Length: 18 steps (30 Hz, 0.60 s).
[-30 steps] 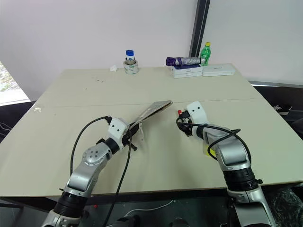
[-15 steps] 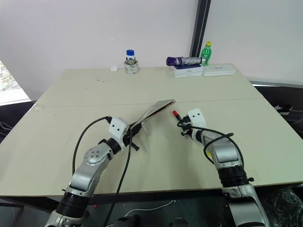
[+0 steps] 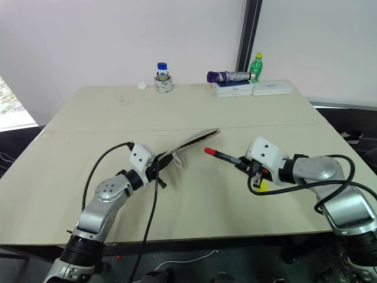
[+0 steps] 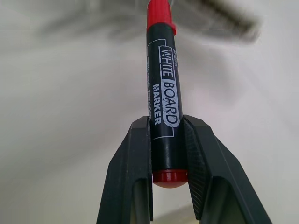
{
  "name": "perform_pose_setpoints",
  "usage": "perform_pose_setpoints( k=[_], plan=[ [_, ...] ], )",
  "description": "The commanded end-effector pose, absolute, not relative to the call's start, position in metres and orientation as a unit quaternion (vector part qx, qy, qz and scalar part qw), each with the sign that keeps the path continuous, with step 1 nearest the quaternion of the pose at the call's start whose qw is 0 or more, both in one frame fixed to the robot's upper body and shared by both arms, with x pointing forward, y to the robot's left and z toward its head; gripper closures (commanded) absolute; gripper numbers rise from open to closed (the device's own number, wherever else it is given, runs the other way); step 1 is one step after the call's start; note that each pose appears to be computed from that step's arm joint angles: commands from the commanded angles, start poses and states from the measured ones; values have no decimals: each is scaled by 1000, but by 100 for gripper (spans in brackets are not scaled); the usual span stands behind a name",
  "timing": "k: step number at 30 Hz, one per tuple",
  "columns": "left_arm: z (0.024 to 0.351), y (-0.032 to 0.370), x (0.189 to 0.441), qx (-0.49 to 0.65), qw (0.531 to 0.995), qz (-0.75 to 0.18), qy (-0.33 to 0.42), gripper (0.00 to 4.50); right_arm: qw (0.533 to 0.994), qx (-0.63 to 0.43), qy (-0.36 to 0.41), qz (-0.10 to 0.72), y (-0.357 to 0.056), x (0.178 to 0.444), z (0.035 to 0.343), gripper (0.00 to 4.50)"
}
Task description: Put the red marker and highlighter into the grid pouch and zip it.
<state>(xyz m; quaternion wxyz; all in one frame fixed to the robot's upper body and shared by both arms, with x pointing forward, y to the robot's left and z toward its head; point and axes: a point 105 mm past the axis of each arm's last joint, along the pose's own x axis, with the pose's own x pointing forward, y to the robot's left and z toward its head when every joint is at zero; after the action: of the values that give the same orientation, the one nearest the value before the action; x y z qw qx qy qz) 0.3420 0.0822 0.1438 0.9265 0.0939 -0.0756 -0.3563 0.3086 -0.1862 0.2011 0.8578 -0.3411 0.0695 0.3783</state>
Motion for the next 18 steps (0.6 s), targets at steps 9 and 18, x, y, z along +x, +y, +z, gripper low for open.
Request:
perform_pose_setpoints(
  k=[9,18],
  plan=[
    [150,76,336,95,919,-372,-92,450,862,-359,51,354,-185,320,218,410],
    [150,74,331,100,914,-383,-92,450,856,-369,65,356,-186,325,209,410]
  ],
)
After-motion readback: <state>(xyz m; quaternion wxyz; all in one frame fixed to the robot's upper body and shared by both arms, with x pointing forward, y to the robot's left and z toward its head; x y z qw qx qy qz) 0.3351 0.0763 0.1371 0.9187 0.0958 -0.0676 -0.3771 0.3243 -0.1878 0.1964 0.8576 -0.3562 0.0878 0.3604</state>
